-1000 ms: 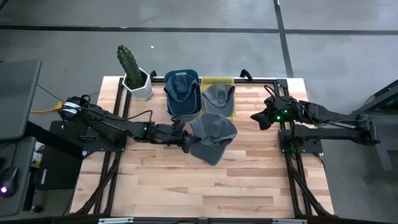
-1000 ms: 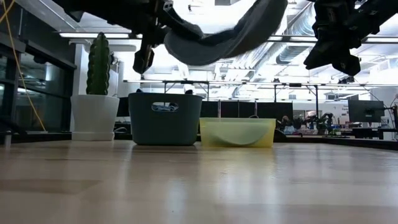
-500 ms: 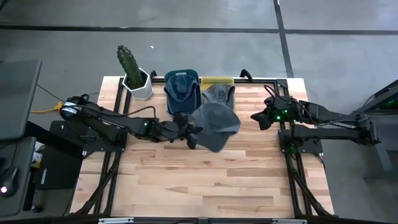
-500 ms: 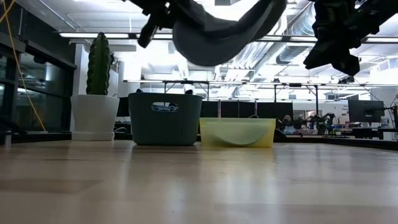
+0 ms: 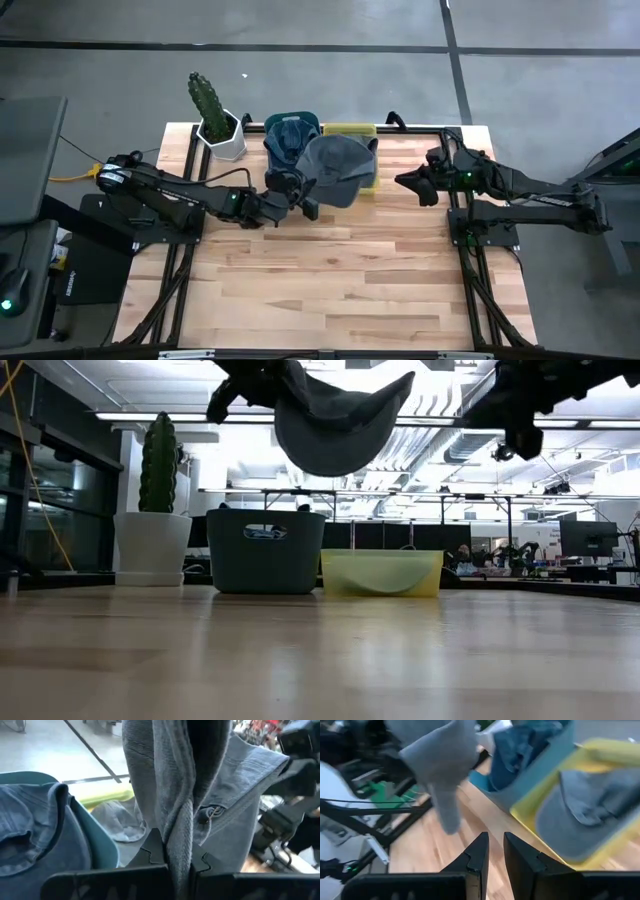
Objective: Pick & Place hat
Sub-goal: Put the gray cap into the yellow bin
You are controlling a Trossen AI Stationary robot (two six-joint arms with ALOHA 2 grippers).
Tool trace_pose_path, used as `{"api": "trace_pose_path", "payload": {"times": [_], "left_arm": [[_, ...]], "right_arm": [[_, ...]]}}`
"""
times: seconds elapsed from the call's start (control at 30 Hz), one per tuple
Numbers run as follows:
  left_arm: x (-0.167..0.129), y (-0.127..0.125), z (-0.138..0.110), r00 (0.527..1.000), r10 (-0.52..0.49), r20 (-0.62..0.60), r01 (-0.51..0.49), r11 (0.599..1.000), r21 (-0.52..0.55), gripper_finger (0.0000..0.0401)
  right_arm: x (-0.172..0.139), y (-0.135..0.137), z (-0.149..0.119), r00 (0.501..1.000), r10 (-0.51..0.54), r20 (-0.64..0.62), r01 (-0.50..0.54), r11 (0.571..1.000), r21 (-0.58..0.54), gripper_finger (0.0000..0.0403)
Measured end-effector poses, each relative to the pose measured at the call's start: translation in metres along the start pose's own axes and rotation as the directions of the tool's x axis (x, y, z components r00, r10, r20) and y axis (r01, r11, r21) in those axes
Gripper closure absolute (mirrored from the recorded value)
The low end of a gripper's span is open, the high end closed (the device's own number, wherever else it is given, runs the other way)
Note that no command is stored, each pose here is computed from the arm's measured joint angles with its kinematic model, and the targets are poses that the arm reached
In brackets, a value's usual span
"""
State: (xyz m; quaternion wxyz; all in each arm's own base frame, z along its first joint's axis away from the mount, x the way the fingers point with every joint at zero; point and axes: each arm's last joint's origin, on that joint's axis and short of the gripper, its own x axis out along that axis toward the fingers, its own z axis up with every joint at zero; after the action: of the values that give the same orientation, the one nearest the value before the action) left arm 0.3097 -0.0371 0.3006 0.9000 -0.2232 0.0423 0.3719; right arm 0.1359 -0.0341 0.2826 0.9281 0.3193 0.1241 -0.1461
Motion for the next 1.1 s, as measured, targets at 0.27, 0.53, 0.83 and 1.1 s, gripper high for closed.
{"api": "trace_pose_path", "payload": {"times": [0.27, 0.53, 0.83, 1.1], "left_arm": [[0.014, 0.006, 0.013, 0.999, -0.017, 0.032, 0.018, 0.999, -0.03, 0.0401], [0.019, 0.008, 0.017, 0.999, -0.038, 0.024, 0.039, 0.999, -0.031, 0.0401], [0.022, 0.011, 0.019, 0.999, -0.03, 0.032, 0.031, 0.999, -0.028, 0.0401], [0.03, 0.018, 0.024, 0.999, -0.012, 0.039, 0.013, 1.0, -0.025, 0.0401]], "right_arm": [[0.003, 0.004, 0.003, 0.998, 0.055, 0.013, -0.055, 0.998, -0.027, 0.0343], [0.003, 0.003, 0.003, 0.999, 0.051, 0.017, -0.05, 0.998, -0.041, 0.0248], [0.007, 0.006, 0.008, 0.996, 0.065, 0.055, -0.061, 0.996, -0.062, 0.0151], [0.031, 0.006, 0.01, 0.997, 0.062, 0.052, -0.061, 0.998, -0.024, 0.0115]]}}
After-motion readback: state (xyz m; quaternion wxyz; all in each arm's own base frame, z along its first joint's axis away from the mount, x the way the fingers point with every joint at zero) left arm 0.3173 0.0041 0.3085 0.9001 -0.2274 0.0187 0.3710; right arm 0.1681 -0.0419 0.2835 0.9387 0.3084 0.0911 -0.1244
